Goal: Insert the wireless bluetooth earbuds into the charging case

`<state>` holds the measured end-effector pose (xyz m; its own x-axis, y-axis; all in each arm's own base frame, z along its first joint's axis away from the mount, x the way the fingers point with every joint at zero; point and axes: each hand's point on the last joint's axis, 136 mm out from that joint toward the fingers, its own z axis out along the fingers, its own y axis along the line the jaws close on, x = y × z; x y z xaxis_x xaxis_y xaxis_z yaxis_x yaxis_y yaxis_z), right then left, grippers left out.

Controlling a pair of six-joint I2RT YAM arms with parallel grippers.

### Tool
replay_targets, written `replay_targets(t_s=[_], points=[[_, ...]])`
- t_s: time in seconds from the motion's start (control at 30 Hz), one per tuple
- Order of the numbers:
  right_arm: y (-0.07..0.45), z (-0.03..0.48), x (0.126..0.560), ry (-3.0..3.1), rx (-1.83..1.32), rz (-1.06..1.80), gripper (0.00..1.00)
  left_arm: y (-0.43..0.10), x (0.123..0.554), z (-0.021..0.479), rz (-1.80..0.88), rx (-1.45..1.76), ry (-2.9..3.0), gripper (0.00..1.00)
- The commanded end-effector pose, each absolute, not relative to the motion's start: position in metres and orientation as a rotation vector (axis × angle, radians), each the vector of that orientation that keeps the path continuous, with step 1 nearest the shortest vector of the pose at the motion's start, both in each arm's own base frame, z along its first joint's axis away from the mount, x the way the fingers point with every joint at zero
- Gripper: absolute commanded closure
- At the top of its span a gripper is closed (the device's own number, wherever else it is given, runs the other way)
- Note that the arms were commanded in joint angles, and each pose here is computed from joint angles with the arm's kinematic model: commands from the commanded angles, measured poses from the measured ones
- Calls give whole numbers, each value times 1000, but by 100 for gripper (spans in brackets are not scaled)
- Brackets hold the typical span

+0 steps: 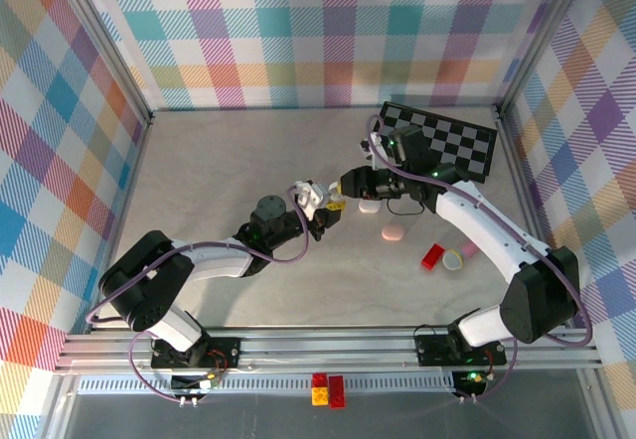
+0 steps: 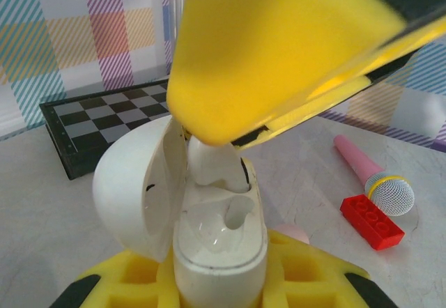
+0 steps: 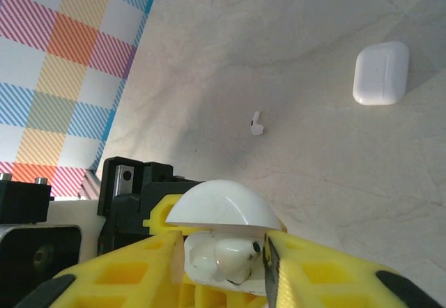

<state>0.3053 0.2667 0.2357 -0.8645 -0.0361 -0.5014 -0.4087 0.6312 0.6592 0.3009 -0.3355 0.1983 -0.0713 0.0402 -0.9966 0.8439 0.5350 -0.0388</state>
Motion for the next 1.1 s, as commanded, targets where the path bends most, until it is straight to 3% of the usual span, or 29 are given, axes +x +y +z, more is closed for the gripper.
replay_targets(t_s=[0.0,0.27,0.53,0.73,1.07], points=[[258,243,307,2375,-333,1089,60,-335,298,245,-815,746,1373,100],[260,253,300,2304,-385,1122,50,-306,311,234,-735,673,1419,100],[280,234,305,2335,-396,1140,49,-224,354,236,-669,452,1471,100],[318,195,313,2429,-453,1051,48,-172,375,256,-591,329,1459,100],[399,119,321,2574,-631,923,52,-115,362,304,-537,177,1493,100]])
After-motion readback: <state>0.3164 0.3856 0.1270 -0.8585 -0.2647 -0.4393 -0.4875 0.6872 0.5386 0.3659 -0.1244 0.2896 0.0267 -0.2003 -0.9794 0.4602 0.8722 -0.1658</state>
